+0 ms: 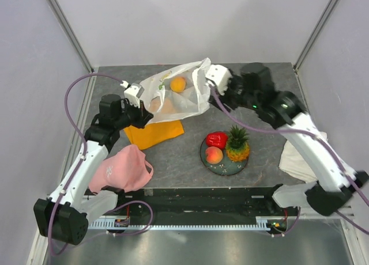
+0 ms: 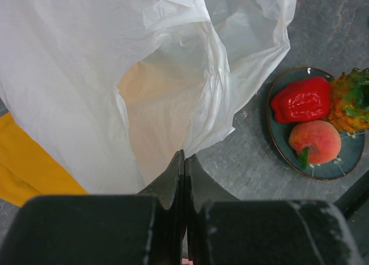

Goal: Take the fake fruits out of the plastic bag
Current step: Adjust the plastic bag at the center of the board.

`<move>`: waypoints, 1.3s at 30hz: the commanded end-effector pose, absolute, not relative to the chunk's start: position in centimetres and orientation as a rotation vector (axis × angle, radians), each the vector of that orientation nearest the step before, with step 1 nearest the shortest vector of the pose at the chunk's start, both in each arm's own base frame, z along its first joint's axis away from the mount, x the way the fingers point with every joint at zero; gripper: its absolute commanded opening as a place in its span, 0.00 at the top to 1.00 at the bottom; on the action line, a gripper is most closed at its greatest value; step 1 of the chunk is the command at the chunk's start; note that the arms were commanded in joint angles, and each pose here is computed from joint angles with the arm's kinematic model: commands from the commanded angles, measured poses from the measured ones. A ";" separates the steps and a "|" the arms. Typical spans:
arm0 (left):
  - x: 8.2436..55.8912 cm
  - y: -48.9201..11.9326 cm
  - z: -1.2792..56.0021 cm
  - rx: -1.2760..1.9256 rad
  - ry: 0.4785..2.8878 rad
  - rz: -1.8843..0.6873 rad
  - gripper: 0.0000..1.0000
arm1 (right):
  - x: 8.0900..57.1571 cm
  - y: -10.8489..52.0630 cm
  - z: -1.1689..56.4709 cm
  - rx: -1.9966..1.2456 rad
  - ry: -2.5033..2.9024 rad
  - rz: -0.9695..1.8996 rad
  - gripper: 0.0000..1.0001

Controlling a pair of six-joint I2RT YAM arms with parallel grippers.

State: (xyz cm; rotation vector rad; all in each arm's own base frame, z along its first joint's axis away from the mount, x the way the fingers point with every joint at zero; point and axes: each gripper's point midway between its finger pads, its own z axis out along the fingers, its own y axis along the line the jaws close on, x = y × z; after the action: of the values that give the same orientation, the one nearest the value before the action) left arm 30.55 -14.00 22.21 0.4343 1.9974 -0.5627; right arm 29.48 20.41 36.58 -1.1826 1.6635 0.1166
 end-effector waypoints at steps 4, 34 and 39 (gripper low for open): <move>27.8 -13.4 26.1 0.452 1.989 -0.565 0.98 | 37.4 30.7 27.8 -1.119 1.778 0.392 0.30; 15.8 -9.9 31.7 0.537 1.922 -0.516 0.38 | 31.1 40.7 21.9 -1.174 1.893 0.587 0.35; 21.1 -6.8 33.2 0.376 1.904 -0.302 0.36 | 32.2 41.7 19.8 -1.055 1.997 0.581 0.35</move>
State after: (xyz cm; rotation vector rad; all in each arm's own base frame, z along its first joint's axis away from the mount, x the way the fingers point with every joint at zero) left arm 16.51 -9.49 31.15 0.5375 1.9398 -0.4845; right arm 30.78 40.18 17.89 -1.2010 1.9881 0.5352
